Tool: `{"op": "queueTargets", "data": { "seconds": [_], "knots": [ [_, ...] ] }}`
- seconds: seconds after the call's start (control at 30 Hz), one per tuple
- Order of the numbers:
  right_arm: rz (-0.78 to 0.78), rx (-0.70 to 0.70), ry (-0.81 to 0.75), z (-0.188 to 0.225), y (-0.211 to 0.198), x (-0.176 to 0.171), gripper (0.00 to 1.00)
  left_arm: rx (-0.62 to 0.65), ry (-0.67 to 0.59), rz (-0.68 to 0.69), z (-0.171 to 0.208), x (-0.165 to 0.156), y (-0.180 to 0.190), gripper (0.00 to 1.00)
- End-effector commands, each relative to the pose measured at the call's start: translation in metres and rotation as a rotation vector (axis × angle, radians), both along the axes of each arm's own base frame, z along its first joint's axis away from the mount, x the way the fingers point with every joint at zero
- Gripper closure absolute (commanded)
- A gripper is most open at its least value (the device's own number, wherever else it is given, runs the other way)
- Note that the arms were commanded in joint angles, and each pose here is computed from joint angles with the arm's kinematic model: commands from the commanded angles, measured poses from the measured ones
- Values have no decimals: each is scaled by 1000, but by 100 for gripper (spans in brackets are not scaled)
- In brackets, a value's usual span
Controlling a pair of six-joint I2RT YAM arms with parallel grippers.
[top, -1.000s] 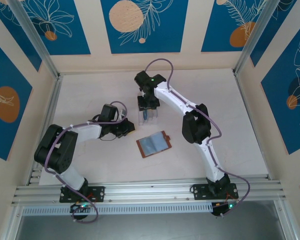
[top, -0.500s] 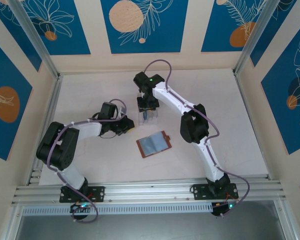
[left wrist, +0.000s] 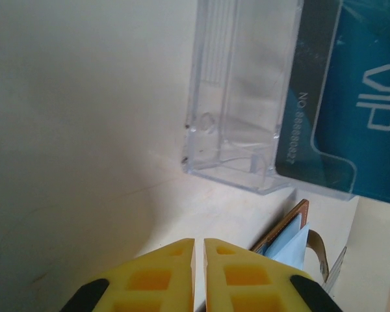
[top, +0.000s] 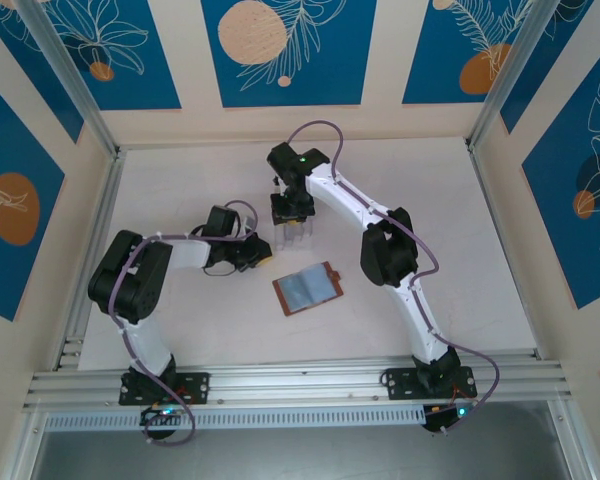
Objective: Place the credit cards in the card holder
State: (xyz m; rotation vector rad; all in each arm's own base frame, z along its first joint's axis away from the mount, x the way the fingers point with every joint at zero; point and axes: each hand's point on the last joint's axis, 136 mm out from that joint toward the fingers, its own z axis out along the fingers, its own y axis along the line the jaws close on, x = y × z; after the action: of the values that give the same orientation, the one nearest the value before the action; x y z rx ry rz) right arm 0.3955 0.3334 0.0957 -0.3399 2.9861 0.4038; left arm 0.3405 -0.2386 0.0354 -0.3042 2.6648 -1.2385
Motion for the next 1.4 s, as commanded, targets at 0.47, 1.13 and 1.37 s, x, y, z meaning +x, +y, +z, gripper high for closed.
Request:
{"op": "queueTargets", "data": {
  "seconds": [0.47, 1.13, 1.37],
  "knots": [
    [3, 146, 80, 7, 7, -7, 71, -32, -8, 12, 3, 11, -1, 89],
    [-2, 193, 70, 22, 3, -10, 74, -27, 0, 14, 0, 12, -1, 89],
    [-6, 198, 69, 25, 1, -10, 75, -23, 7, 15, -3, 12, -1, 89]
  ]
}}
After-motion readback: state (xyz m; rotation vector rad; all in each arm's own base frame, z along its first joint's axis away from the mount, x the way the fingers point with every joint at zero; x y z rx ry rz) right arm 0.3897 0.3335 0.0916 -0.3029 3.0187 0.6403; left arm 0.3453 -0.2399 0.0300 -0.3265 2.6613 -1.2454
